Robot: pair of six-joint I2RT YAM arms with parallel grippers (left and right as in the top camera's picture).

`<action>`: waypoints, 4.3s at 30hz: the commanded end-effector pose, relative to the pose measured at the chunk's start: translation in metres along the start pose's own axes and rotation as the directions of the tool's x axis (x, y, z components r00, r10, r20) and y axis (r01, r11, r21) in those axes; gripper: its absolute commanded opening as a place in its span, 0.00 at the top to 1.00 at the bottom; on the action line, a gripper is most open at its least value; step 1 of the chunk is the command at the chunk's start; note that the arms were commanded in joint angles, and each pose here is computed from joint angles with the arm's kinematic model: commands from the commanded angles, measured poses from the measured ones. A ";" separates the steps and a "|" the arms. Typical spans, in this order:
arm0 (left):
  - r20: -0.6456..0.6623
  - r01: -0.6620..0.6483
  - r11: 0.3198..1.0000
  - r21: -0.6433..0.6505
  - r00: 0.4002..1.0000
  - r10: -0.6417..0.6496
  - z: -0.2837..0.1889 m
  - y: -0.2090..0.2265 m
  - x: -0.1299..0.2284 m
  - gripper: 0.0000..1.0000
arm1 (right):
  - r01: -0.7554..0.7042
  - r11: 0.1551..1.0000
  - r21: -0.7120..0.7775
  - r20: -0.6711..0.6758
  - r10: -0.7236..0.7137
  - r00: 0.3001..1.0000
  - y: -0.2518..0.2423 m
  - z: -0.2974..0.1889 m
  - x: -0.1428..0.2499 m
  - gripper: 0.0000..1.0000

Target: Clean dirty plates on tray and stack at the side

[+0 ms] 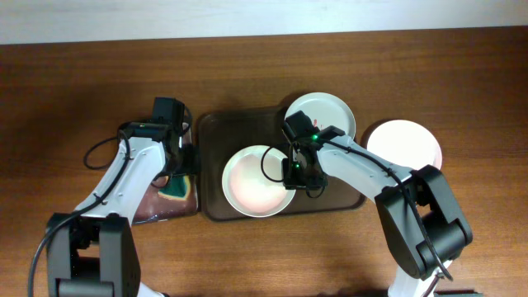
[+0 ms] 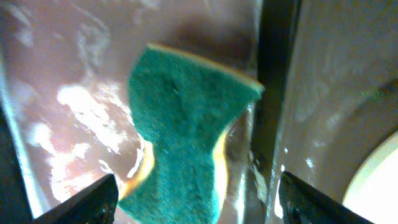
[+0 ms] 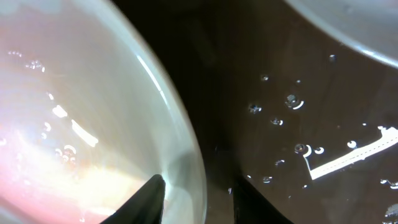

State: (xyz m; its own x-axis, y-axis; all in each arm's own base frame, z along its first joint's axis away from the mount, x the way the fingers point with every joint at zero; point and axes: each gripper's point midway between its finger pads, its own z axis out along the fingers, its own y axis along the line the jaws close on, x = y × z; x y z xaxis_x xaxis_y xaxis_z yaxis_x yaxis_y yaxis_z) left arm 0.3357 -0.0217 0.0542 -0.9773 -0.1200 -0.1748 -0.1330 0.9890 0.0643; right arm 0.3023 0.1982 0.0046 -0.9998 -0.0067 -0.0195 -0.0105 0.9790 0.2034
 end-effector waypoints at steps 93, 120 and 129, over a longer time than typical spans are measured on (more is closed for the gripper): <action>-0.019 0.005 0.999 0.046 1.000 -0.004 -0.005 -0.006 0.004 0.06 | -0.103 0.699 0.707 0.556 -0.460 0.693 -0.043 -0.264 -0.058 0.96; -0.012 0.005 0.999 0.048 1.000 -0.005 -0.005 -0.006 0.002 0.06 | -0.272 0.819 0.505 0.646 -0.150 0.749 -0.064 -0.211 -0.081 0.96; -0.012 0.005 0.999 0.048 1.000 -0.005 -0.005 -0.006 0.002 0.06 | -0.686 0.721 0.102 0.458 0.578 0.675 -0.258 -0.198 -0.054 0.96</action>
State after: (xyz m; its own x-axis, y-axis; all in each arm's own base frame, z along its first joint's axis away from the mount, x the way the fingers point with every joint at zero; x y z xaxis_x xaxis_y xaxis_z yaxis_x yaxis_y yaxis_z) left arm 0.3308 -0.0290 0.0529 -0.9815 -0.1212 -0.1480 -0.1261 0.9917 0.0240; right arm 0.3602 -0.0789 0.1502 -0.7286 0.5467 -0.4126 0.6208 0.7816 -0.0608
